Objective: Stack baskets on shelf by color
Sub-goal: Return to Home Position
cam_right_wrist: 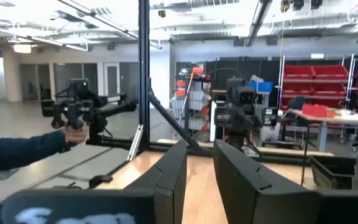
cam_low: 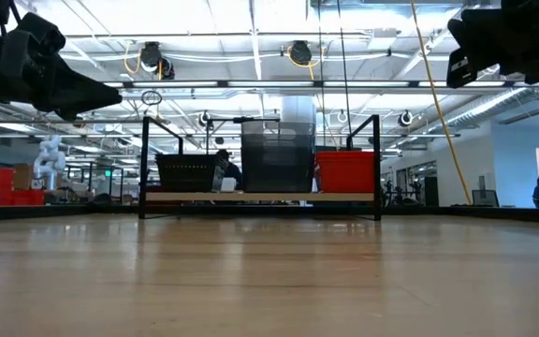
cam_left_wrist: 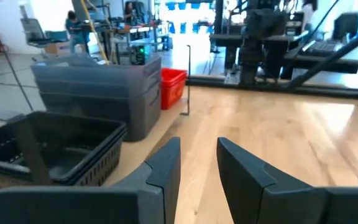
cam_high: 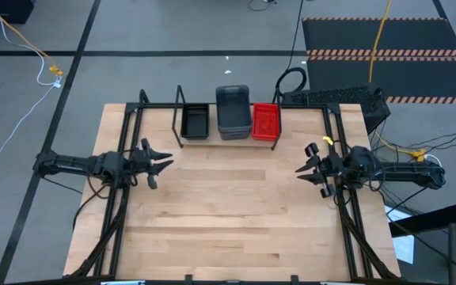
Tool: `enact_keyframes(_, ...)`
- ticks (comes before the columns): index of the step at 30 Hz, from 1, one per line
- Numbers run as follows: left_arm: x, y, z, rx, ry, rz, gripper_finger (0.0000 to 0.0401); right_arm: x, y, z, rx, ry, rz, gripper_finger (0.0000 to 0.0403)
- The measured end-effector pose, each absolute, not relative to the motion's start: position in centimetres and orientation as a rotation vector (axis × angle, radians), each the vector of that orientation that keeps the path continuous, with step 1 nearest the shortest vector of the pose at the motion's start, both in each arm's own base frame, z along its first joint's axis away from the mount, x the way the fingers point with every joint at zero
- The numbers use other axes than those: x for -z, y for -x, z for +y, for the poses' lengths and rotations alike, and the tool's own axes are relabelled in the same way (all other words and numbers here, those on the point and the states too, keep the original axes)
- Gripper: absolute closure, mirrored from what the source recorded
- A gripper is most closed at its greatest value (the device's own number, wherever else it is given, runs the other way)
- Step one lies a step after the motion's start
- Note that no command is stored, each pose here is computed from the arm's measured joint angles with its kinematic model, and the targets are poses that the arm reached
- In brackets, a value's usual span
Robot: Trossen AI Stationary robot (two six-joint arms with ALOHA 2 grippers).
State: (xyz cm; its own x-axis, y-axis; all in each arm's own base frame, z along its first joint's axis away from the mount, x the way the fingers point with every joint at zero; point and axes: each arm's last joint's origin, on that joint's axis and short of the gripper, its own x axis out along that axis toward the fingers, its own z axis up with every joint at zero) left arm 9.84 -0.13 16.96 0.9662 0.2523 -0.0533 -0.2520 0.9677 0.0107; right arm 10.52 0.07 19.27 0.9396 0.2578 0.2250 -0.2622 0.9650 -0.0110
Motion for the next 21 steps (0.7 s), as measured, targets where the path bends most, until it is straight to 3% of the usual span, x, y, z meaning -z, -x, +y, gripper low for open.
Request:
enact_keyframes(8,-16.3,-10.3,-0.3,-0.227,0.022,0.05,0.0295,-18.8,-10.6,0.1,-0.256,0.043,-0.192,0.033)
enact_keyframes(21,-15.3,-11.0,-0.9,-0.012,-0.058,0.16,0.0295,-18.8,-10.6,0.1,-0.254,0.061,-0.195,0.033)
